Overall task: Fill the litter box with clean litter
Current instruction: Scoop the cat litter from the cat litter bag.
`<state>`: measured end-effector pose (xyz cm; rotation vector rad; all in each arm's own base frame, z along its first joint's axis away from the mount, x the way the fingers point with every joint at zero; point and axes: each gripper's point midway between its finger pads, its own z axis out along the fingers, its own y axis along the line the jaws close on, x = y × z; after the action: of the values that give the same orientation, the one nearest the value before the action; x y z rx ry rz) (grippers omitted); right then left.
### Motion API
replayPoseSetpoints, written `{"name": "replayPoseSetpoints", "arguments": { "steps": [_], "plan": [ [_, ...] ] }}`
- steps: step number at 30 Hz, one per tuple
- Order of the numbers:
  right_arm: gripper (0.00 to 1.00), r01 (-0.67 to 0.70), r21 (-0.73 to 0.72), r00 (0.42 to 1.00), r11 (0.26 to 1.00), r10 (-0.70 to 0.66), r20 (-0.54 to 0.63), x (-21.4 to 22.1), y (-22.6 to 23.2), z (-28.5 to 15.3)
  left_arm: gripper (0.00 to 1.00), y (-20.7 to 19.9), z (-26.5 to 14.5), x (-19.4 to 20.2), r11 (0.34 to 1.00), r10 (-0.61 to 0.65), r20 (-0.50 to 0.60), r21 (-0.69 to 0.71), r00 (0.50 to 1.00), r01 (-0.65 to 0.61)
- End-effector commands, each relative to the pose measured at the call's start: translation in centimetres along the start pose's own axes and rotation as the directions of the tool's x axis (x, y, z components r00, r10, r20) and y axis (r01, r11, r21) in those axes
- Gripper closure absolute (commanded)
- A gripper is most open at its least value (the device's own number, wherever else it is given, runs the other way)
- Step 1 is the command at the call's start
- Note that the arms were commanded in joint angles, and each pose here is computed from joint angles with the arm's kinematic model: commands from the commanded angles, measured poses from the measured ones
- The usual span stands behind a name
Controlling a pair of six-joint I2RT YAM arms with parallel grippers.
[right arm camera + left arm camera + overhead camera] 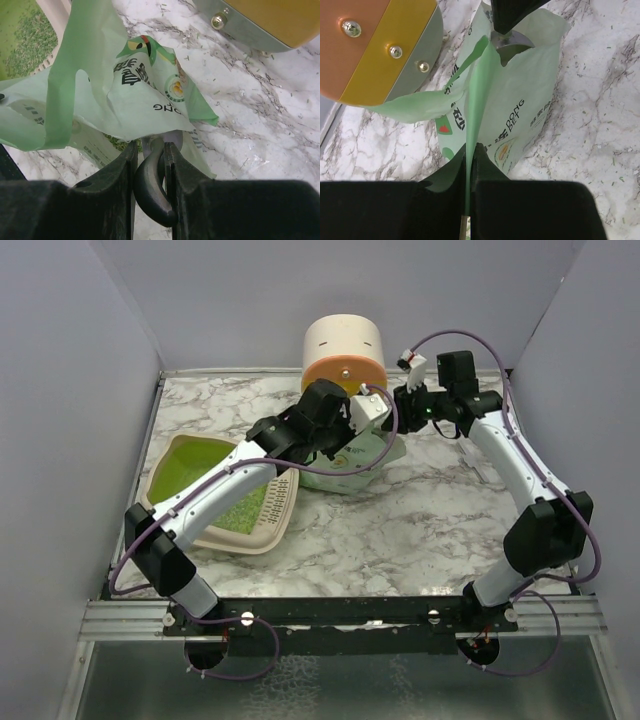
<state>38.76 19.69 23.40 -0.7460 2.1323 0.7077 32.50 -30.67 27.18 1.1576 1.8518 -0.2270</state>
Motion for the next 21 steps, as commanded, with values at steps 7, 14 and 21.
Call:
{"name": "replayPoseSetpoints", "arguments": {
  "steps": [7,14,21],
  "plan": [
    [0.99,-0.004,0.025,0.992,1.000,0.007,-0.129,4.2,1.4,-2.0,1.00,1.7,-1.3,-6.4,0.999,0.003,0.193,-0.042,0.981,0.005],
    [0.99,0.001,0.022,0.989,1.000,0.002,-0.148,5.8,2.1,-3.0,1.00,1.5,-0.9,-6.3,1.000,0.001,0.190,-0.028,0.982,0.004],
    [0.99,-0.030,0.002,0.985,1.000,0.030,-0.170,6.8,2.4,-2.6,1.00,1.5,-1.2,-6.5,1.000,-0.005,0.199,-0.026,0.980,0.010]
  ]
}}
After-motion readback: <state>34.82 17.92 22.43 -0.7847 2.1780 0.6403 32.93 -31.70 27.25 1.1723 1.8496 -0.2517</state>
